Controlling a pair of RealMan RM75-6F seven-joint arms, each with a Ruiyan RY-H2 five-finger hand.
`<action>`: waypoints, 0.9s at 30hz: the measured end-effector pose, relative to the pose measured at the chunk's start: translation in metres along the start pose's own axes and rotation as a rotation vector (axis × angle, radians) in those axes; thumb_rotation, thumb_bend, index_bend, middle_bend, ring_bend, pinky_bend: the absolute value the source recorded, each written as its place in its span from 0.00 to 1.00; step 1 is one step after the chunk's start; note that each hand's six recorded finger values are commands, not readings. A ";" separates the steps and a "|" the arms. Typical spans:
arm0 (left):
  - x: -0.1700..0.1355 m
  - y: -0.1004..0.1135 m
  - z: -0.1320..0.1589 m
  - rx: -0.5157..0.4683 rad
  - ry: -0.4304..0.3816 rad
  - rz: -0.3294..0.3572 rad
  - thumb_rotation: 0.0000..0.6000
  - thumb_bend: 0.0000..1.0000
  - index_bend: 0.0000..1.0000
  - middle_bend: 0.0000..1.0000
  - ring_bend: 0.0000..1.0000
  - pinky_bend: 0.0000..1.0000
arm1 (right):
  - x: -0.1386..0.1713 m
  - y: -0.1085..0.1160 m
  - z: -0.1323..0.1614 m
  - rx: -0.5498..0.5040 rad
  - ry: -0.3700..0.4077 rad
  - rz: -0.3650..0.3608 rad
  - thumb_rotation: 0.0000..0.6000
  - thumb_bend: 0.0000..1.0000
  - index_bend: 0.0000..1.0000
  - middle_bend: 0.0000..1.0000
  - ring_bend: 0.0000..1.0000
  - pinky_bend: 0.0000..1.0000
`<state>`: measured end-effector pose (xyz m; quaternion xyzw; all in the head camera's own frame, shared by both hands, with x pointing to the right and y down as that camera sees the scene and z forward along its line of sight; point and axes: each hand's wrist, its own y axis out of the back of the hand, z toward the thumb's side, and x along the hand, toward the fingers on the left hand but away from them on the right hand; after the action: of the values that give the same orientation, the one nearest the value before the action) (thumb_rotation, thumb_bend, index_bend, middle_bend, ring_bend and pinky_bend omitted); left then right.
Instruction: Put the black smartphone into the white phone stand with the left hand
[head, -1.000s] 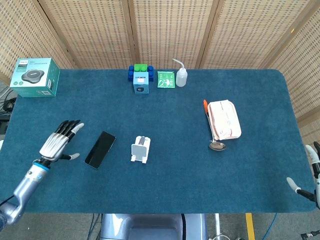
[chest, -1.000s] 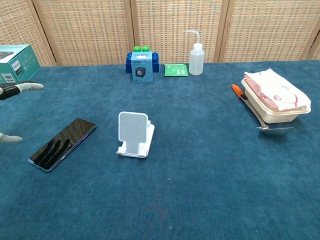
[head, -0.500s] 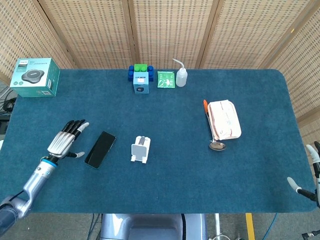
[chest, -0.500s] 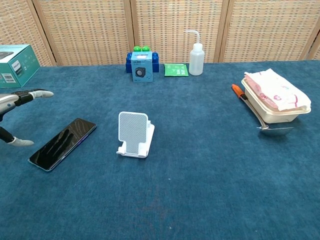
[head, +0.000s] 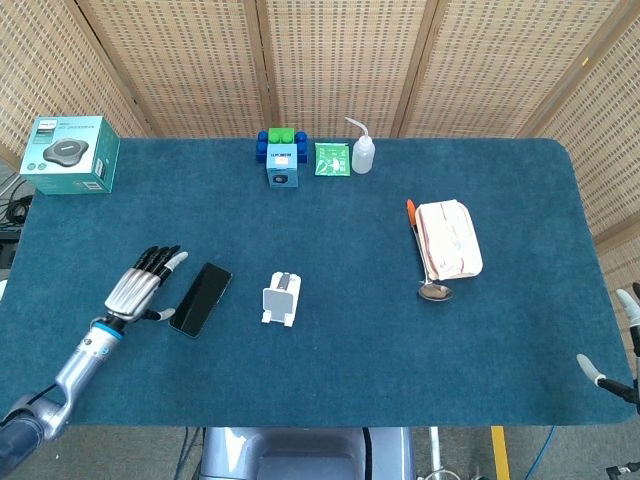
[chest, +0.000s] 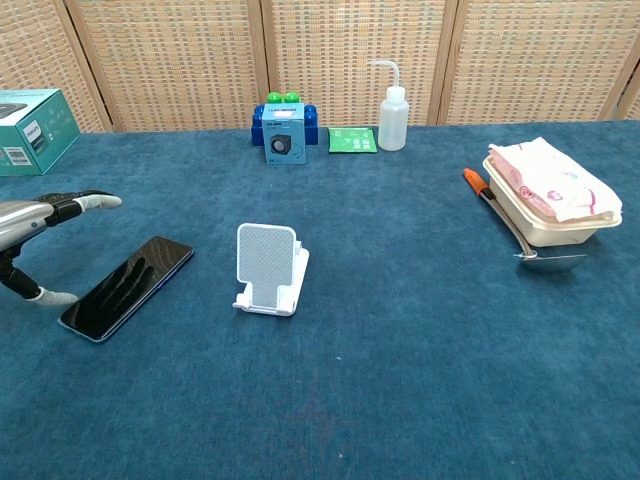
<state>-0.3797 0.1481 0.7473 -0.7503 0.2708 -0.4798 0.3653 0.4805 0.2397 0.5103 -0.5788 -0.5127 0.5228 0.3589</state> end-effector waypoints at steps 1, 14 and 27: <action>0.000 -0.001 0.004 0.000 -0.011 -0.002 1.00 0.00 0.00 0.00 0.00 0.00 | 0.000 0.000 0.000 -0.001 0.000 -0.001 1.00 0.25 0.00 0.00 0.00 0.00; -0.006 -0.011 0.066 -0.023 -0.149 -0.068 1.00 0.00 0.00 0.00 0.00 0.00 | 0.000 0.002 -0.002 -0.011 -0.004 0.000 1.00 0.25 0.00 0.00 0.00 0.00; -0.018 0.014 0.098 0.027 -0.294 -0.057 1.00 0.00 0.00 0.00 0.00 0.00 | -0.001 0.003 -0.006 -0.015 -0.011 -0.002 1.00 0.25 0.00 0.00 0.00 0.00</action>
<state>-0.2977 0.1817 0.7001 -0.8149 0.1867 -0.3784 0.3974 0.4869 0.2386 0.5088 -0.5781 -0.5191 0.5217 0.3524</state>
